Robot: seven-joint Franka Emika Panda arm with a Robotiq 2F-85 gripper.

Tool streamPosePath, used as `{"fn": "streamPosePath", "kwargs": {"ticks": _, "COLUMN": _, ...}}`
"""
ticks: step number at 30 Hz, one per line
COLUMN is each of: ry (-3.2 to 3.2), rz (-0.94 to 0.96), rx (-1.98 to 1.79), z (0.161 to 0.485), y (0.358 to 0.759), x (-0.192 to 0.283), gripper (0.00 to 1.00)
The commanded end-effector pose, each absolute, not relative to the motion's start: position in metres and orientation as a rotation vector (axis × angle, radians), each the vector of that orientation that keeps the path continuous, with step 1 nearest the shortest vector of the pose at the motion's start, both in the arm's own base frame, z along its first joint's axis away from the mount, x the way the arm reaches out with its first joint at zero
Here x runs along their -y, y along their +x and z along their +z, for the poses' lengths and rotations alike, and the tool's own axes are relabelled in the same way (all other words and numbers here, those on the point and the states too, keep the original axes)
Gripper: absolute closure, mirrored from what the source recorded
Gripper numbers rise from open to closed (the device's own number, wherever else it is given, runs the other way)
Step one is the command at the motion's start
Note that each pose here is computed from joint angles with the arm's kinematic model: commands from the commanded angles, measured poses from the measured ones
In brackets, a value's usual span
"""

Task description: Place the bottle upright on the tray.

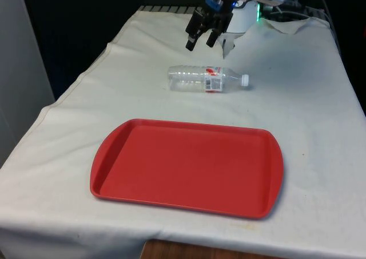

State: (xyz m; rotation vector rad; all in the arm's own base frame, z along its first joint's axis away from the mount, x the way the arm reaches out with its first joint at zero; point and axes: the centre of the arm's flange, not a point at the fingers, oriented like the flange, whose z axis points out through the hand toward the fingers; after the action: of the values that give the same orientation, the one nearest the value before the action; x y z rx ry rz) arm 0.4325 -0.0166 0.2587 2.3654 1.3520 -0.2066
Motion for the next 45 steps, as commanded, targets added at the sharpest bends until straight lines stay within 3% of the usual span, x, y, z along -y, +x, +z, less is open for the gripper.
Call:
{"fn": "streamPosePath", "kwargs": {"ticks": 1, "ry": 2.341, "rz": -0.206, "rx": -1.36, "z": 0.258, "y": 0.434, "x": 0.015, "gripper": 0.0}}
{"fn": "streamPosePath", "kwargs": {"ticks": 45, "ry": 2.106, "rz": -0.313, "rx": -1.584, "z": 0.217, "y": 0.434, "x": -0.015, "gripper": 0.0}}
